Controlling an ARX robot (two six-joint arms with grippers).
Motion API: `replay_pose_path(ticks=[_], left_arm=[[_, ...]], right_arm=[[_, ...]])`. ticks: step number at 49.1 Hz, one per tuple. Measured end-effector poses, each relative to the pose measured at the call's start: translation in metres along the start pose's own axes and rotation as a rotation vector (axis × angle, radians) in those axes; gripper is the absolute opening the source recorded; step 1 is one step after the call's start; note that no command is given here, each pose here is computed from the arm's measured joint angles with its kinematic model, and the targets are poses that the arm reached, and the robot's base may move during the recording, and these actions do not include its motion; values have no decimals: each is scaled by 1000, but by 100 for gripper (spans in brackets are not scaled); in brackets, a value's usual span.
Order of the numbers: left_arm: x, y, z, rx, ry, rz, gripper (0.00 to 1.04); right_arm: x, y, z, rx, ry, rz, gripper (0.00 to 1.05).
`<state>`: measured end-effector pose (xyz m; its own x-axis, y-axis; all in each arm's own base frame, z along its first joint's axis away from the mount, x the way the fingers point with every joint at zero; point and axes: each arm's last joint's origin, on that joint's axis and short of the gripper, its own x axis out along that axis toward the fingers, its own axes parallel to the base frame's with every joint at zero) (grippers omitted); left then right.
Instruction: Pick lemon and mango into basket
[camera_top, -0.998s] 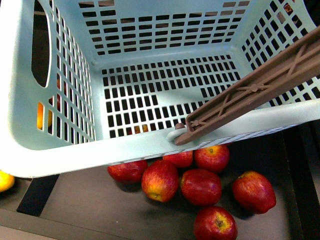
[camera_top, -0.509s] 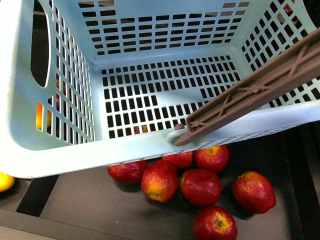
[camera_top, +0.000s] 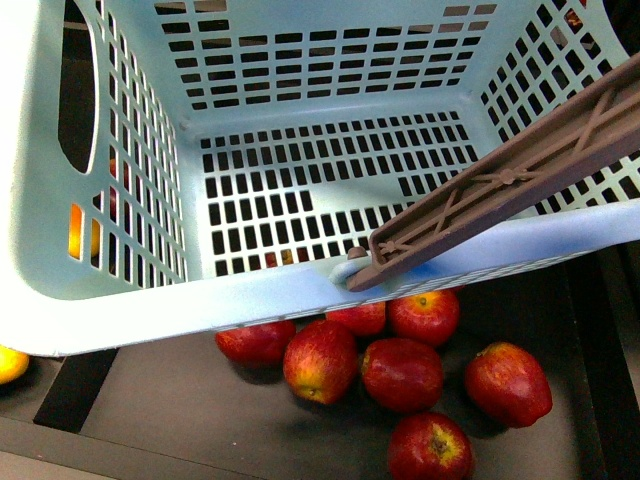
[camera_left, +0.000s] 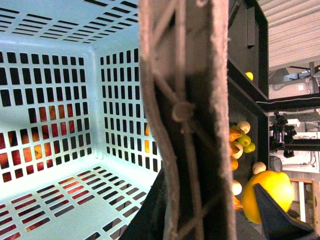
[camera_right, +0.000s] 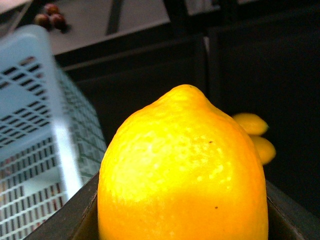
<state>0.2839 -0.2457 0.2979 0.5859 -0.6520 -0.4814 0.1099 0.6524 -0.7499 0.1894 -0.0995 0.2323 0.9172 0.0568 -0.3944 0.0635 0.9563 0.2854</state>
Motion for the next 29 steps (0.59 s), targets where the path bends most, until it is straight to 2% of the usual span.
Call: replay_pose_path(ticks=[8,23,29], left_arm=[[0,0,0,0,0,0,5],[0,0,0,0,0,0,5],[0,0,0,0,0,0,5]], right_arm=[[2,48,6,-36,-51,119,61],[32,107,-19,-91,11,223,61],[40,122,-28,-105,36,262,61]])
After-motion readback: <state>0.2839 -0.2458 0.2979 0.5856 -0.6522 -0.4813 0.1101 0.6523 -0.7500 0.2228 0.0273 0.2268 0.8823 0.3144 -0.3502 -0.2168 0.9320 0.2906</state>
